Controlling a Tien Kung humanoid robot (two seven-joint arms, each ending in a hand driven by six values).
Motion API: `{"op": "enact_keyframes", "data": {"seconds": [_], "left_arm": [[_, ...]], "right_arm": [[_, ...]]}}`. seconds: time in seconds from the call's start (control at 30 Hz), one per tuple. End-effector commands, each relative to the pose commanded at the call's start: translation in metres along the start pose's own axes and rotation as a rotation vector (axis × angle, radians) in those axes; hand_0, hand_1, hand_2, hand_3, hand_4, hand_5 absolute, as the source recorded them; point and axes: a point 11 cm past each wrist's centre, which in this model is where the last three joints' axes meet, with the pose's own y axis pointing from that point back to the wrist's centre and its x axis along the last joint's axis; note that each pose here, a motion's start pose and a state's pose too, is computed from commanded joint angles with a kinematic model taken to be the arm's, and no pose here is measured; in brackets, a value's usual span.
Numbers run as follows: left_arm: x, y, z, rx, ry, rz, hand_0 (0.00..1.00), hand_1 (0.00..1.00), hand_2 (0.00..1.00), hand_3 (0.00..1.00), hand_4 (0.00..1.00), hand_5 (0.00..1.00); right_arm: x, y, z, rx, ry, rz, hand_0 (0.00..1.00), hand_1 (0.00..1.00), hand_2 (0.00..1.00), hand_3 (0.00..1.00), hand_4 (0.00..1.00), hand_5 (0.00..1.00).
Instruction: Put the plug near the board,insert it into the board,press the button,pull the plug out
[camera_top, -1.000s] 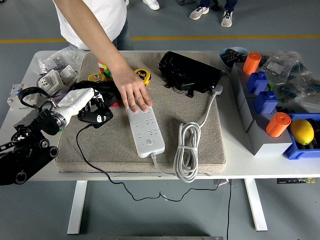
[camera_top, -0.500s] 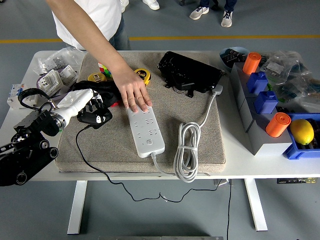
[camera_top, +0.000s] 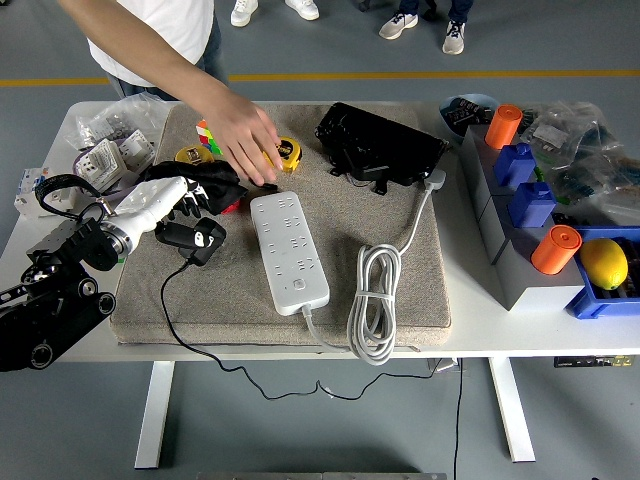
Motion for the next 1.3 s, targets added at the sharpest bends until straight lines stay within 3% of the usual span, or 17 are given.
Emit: {"op": "enact_keyframes", "data": {"seconds": [0.07, 0.23, 0.27, 0.43, 0.47, 0.63, 0.67, 1.03, 1.07, 1.17, 1.3], "left_arm": [[0.001, 0.000, 0.001, -0.003, 0.001, 0.004, 0.398, 0.566, 0.553, 0.595, 0.998, 0.436], [0.008, 0.002, 0.004, -0.016, 0.016, 0.023, 0.398, 0.566, 0.553, 0.595, 0.998, 0.436], [0.009, 0.002, 0.006, -0.020, 0.025, 0.027, 0.483, 0.610, 0.600, 0.664, 0.998, 0.582], [0.016, 0.008, 0.011, -0.056, 0.091, 0.058, 0.483, 0.610, 0.600, 0.664, 0.998, 0.582], [0.017, 0.009, 0.011, -0.064, 0.103, 0.064, 0.664, 0.715, 0.701, 0.738, 0.998, 0.711], [0.017, 0.012, 0.000, -0.069, 0.190, 0.094, 0.664, 0.715, 0.701, 0.738, 0.998, 0.711], [0.017, 0.013, -0.005, -0.066, 0.226, 0.104, 0.768, 0.807, 0.812, 0.817, 0.998, 0.811], [0.014, 0.025, -0.040, -0.060, 0.669, 0.282, 0.801, 0.830, 0.840, 0.823, 0.982, 0.839], [0.013, 0.026, -0.044, -0.056, 0.715, 0.304, 0.769, 0.789, 0.773, 0.767, 0.988, 0.563], [0.007, 0.033, -0.056, -0.019, 0.866, 0.369, 0.769, 0.789, 0.773, 0.767, 0.988, 0.563], [-0.004, 0.041, -0.064, 0.014, 0.967, 0.414, 0.757, 0.771, 0.755, 0.753, 0.996, 0.570]], "right_arm": [[0.000, 0.000, 0.000, 0.000, -0.001, 0.001, 0.623, 0.665, 0.681, 0.578, 0.998, 0.504], [0.000, 0.000, 0.000, 0.001, -0.004, 0.002, 0.623, 0.665, 0.681, 0.578, 0.998, 0.504], [0.000, 0.000, 0.000, 0.001, -0.004, 0.002, 0.623, 0.665, 0.681, 0.577, 0.998, 0.504], [0.001, 0.000, 0.000, 0.000, -0.004, 0.002, 0.623, 0.665, 0.681, 0.577, 0.998, 0.504], [0.000, 0.000, 0.000, 0.000, -0.004, 0.002, 0.622, 0.665, 0.681, 0.578, 0.998, 0.504], [0.000, 0.000, 0.000, 0.000, -0.004, 0.001, 0.622, 0.665, 0.681, 0.578, 0.998, 0.504], [0.000, 0.000, 0.000, 0.000, -0.003, 0.001, 0.622, 0.665, 0.681, 0.577, 0.998, 0.504], [0.000, -0.001, -0.001, 0.000, 0.002, 0.002, 0.623, 0.665, 0.681, 0.578, 0.998, 0.504], [0.000, -0.001, -0.001, 0.001, 0.004, 0.002, 0.622, 0.665, 0.681, 0.577, 0.998, 0.504], [0.001, -0.001, -0.003, 0.001, 0.011, 0.003, 0.622, 0.665, 0.681, 0.577, 0.998, 0.504], [0.003, -0.001, -0.002, -0.003, 0.016, 0.008, 0.622, 0.665, 0.681, 0.577, 0.998, 0.504]]}}
